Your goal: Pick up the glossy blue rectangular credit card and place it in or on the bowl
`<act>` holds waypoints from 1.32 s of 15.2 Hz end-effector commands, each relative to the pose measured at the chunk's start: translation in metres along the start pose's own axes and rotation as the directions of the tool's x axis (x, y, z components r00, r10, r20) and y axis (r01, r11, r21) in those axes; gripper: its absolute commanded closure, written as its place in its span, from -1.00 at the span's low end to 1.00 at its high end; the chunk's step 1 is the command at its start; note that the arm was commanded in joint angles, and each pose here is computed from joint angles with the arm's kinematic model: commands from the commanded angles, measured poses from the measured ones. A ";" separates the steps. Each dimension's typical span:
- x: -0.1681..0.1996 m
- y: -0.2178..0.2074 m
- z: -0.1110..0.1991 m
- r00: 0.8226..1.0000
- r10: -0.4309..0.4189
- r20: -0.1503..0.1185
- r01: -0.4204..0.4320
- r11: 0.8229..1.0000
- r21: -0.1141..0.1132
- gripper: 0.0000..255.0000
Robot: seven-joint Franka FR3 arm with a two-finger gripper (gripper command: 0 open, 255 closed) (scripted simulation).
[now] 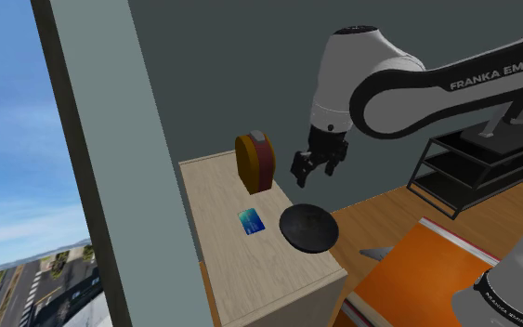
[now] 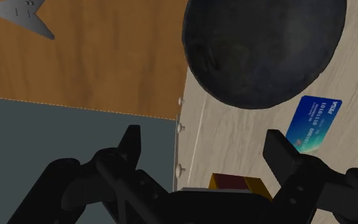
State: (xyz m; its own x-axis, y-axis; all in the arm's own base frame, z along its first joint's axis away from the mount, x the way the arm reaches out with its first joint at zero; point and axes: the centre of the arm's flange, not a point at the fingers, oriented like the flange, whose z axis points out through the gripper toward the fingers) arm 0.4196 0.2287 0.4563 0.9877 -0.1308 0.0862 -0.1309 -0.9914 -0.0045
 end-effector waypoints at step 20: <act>0.081 -0.162 0.115 0.992 0.111 -0.060 -0.114 0.993 -0.042 -1.00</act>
State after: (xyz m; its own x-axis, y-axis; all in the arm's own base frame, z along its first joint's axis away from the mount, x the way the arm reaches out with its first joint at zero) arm 0.5294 0.3780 0.3558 0.9600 -0.2397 0.1445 -0.2461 -0.9688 0.0282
